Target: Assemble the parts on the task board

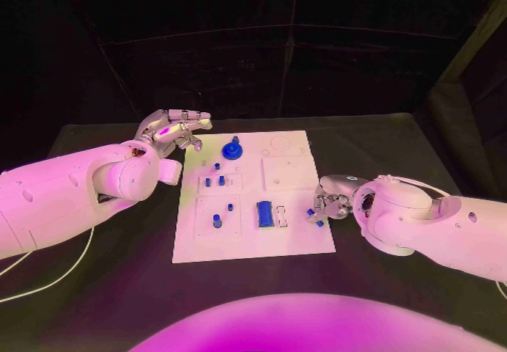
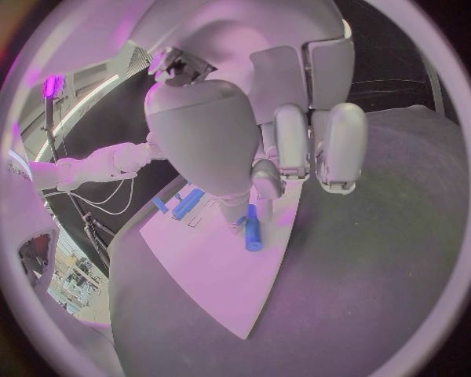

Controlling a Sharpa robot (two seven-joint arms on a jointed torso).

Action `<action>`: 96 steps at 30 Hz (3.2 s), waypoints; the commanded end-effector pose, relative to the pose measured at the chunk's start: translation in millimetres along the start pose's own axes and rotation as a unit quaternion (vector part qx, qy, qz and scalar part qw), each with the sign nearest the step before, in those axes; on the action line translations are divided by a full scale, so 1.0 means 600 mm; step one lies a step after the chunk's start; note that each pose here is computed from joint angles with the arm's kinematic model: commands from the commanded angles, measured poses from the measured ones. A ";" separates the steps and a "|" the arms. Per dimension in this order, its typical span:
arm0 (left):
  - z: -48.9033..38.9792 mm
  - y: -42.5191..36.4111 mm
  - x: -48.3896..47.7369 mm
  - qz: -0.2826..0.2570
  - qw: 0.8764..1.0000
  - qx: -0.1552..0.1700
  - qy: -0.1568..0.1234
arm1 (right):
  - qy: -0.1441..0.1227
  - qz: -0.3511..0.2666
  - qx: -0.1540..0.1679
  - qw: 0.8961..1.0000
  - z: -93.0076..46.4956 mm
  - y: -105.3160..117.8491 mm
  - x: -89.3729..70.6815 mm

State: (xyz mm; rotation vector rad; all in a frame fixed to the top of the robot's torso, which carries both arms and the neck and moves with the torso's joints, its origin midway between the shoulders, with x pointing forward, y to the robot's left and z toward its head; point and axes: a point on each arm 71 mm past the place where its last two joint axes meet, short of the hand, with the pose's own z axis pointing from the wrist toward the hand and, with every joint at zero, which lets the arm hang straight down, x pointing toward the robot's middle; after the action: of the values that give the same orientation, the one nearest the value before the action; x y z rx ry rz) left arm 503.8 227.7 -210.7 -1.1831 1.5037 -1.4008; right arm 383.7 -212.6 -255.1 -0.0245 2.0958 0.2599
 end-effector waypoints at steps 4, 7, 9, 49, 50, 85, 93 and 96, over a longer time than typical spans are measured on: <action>0.000 -0.002 0.001 -0.002 1.000 0.002 0.004 | 0.019 -0.030 0.005 0.999 0.000 -0.001 0.015; 0.000 -0.001 0.001 -0.002 1.000 0.002 0.004 | 0.015 -0.029 0.003 0.999 -0.001 0.001 0.015; 0.000 -0.001 0.001 -0.002 1.000 0.002 0.004 | 0.012 -0.028 0.002 1.000 -0.001 0.003 0.014; -0.002 0.001 0.003 -0.003 1.000 0.000 0.006 | -0.008 0.164 -0.023 0.986 -0.006 0.053 0.010; -0.002 0.001 0.003 -0.003 1.000 0.000 0.006 | -0.008 0.166 -0.024 0.986 -0.005 0.055 0.010; -0.002 0.001 0.003 -0.004 1.000 -0.002 0.008 | 0.005 0.167 -0.020 0.986 0.012 0.080 0.017; -0.002 0.001 0.003 -0.004 1.000 -0.002 0.008 | 0.005 0.164 -0.024 0.986 0.012 0.082 0.017; -0.002 0.001 0.003 -0.004 1.000 -0.002 0.008 | 0.003 0.165 -0.024 0.986 0.012 0.081 0.016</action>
State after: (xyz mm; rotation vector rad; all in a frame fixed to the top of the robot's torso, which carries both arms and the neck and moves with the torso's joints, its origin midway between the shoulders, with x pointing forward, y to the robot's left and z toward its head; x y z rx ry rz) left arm 502.2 227.7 -212.3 -1.1871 1.5123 -1.4008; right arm 379.0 -164.4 -259.9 0.3067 2.0998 0.4975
